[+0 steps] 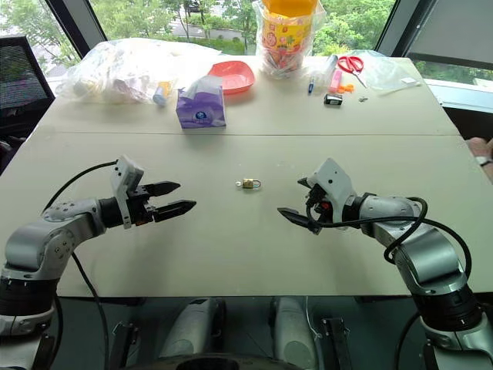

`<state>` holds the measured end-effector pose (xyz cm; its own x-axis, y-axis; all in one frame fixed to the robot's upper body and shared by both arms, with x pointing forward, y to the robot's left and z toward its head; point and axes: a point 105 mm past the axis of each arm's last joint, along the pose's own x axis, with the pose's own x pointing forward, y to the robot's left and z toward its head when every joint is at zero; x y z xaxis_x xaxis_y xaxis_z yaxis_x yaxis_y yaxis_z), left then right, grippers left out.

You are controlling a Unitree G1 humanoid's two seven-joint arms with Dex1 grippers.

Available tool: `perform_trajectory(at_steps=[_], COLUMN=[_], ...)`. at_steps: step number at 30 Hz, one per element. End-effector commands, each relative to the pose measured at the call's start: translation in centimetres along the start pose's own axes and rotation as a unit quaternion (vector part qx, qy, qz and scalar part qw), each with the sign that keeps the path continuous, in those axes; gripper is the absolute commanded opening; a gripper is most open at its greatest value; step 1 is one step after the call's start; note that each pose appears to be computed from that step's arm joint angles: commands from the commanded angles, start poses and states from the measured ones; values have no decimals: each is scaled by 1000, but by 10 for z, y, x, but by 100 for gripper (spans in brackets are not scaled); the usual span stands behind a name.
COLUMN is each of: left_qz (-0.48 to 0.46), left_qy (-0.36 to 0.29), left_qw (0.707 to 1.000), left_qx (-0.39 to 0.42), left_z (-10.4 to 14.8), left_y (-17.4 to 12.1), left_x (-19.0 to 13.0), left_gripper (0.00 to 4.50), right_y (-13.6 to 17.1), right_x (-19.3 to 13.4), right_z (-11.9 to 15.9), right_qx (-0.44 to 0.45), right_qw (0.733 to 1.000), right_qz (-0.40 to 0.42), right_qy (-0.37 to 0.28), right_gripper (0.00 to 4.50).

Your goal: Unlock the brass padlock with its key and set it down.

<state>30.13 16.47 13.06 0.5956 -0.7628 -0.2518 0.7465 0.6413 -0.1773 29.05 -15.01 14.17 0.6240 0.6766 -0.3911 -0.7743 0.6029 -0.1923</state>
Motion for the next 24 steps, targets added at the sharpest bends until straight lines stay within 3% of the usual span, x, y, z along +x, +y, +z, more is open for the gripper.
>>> perform_trajectory(at_steps=[1, 14, 20, 24], left_qz=[4, 13, -43, -77], left_qy=[-21, -12, 29, 57], left_qw=[1000, 999, 995, 989], left_qx=[18, 30, 86, 109], left_z=[14, 15, 29, 36], left_y=[-3, -2, -10, -19], left_x=[-5, -6, -11, -22], left_gripper=[448, 448, 448, 448], right_y=[0, -6, -21, -29], right_x=[-1, 8, 44, 67], right_z=[9, 18, 45, 34], right_qx=[-19, -35, -74, -99], right_qw=[1000, 999, 996, 991], right_qz=[-2, 1, 41, 71], right_qy=[-17, -24, 13, 50], right_gripper=[450, 450, 450, 450])
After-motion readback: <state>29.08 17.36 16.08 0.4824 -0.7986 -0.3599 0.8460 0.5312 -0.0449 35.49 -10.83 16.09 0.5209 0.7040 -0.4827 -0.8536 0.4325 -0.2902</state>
